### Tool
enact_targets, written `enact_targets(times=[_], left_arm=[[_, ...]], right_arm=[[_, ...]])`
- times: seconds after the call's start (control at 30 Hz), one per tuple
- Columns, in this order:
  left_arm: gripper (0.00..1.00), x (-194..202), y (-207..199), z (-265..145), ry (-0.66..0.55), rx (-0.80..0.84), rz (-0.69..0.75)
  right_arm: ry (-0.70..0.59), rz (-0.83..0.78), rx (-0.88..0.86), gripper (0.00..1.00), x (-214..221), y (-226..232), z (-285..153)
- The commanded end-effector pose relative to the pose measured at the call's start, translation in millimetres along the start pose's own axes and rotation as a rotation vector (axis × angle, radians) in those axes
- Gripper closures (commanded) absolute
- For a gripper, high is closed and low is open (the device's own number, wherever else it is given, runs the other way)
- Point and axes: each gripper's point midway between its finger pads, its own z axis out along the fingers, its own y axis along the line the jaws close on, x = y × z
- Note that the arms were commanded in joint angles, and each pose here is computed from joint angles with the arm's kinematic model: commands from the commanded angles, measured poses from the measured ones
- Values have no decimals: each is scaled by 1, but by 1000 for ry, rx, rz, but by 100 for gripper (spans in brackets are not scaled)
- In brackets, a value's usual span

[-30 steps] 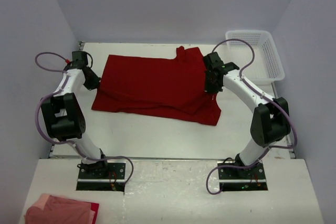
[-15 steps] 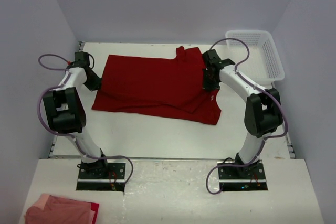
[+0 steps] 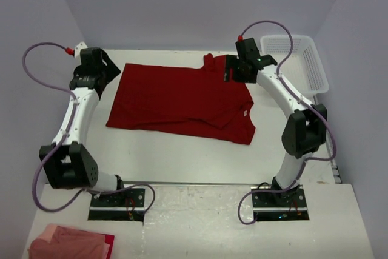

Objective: Fold and stack the t-shirts
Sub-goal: Fold the flattened tshirt in 1/3 of the way

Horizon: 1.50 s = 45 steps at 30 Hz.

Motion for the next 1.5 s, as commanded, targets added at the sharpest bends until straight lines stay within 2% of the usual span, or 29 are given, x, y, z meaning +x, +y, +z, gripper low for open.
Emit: enact_targets(times=[0.0,0.1,0.13,0.17,0.2,0.23,0.3,0.37,0.67,1.0,1.17,1.4,1.47], left_arm=[[26,-3,7,-25,-70,5,-3],[33,25,7,-30,-13,56,6],[48,37,6,-29,-6,82,28],[48,37,5,-28,-6,83,29],[56,42,6,-25,13,82,48],[57,44,6,-23,24,83,54],[58,49,1,-18,53,98,67],[58,51,-1,-16,67,105,70],[57,55,0,-14,80,109,94],[56,59,-1,-11,96,112,95],[56,57,0,-11,88,105,98],[55,58,-1,-10,91,112,100],[55,61,-1,-9,99,112,100]], right_arm=[[47,24,-145,20,39,13,-42],[132,54,-206,29,93,15,-35],[188,60,-224,40,121,16,-29],[188,62,-224,43,122,16,-29],[203,60,-223,43,132,15,-26],[207,58,-234,43,136,18,-26],[236,53,-283,36,150,30,-24],[266,51,-326,34,160,44,-22],[332,36,-301,47,186,58,7],[353,34,-274,50,193,57,24],[355,42,-268,55,192,58,30],[327,39,-234,76,186,53,31],[314,36,-230,76,182,52,28]])
